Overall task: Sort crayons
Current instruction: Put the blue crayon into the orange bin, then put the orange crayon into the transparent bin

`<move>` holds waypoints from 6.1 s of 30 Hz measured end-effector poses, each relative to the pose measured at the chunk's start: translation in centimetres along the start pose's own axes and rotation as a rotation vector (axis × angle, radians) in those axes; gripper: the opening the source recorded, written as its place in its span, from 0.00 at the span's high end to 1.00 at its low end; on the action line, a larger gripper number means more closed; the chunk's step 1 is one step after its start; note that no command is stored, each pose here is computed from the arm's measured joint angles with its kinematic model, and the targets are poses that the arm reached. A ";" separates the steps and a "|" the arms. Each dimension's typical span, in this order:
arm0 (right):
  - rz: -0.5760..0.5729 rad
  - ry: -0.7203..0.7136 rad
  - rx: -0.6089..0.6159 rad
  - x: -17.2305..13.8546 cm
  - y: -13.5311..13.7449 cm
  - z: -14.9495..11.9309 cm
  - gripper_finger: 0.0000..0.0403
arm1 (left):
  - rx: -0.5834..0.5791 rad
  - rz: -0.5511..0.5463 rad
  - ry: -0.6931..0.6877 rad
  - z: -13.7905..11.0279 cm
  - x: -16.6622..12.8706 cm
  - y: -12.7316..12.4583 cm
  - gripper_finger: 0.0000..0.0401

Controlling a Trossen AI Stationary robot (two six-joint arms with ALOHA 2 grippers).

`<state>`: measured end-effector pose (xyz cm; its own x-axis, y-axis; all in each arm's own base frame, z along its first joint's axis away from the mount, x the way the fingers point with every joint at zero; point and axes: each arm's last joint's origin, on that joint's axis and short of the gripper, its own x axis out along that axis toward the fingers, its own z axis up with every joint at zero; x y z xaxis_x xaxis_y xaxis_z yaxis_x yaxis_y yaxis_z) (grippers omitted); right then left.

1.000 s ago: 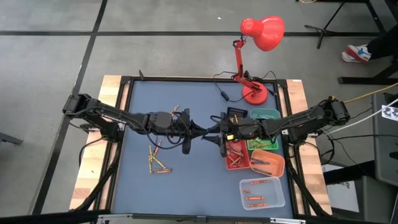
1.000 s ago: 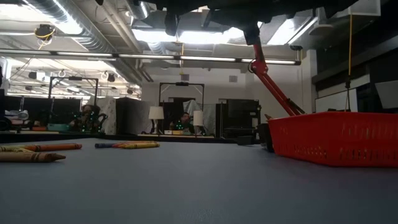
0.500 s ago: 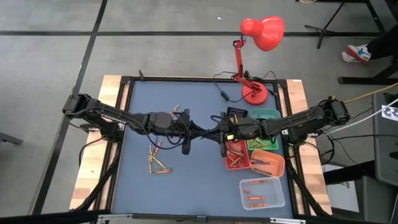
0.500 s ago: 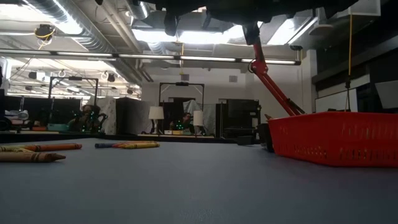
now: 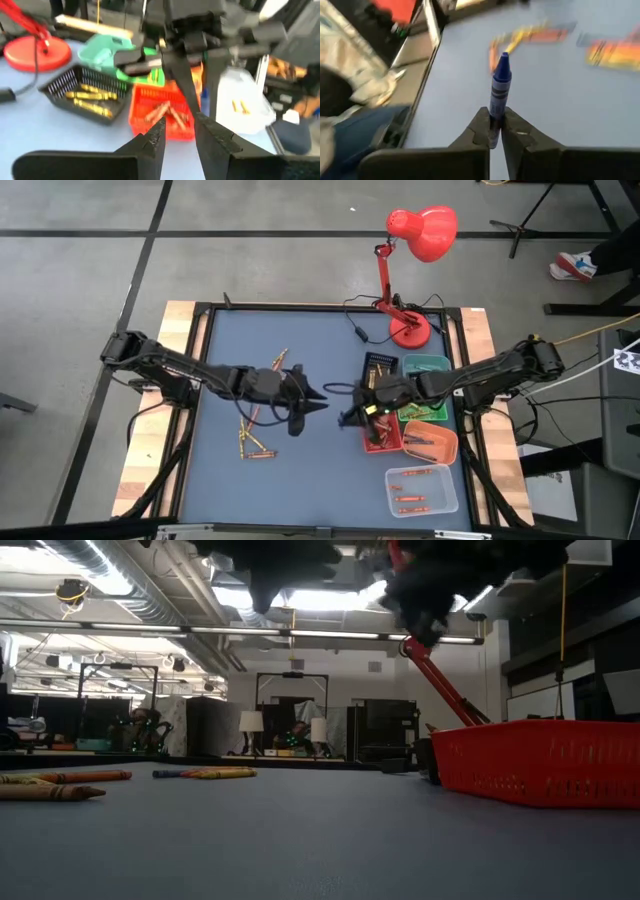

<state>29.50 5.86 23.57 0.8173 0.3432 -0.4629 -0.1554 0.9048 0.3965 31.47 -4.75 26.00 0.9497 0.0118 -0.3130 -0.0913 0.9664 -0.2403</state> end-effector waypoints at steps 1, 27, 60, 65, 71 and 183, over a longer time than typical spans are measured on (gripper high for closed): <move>0.019 0.044 0.031 -0.1 0.1 -0.3 0.94 | 0.006 -0.001 0.021 -0.3 0.0 -0.2 0.78; -0.153 0.724 0.312 -8.7 6.6 -7.9 0.94 | 0.040 -0.036 0.086 -1.4 -0.5 -2.0 0.78; -0.332 0.824 0.289 -9.9 6.3 -9.3 0.63 | -0.200 0.494 0.672 -6.5 -3.2 3.1 0.78; -0.304 0.781 0.313 -9.5 6.6 -9.0 0.63 | -0.249 0.604 0.774 -7.3 -4.3 3.5 0.78; -0.242 0.714 0.320 -8.9 7.0 -8.5 0.63 | -0.322 0.674 0.792 -8.6 -4.8 4.0 0.78; -0.249 -0.609 -0.184 4.3 2.7 1.2 0.63 | 0.011 -0.116 -0.502 -2.5 -2.3 0.2 0.98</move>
<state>33.25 9.42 23.61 0.9990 -0.0347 0.0268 0.0296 0.9851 0.1697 28.48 -5.27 24.39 0.9804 0.0231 0.1955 0.0243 0.9713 -0.2367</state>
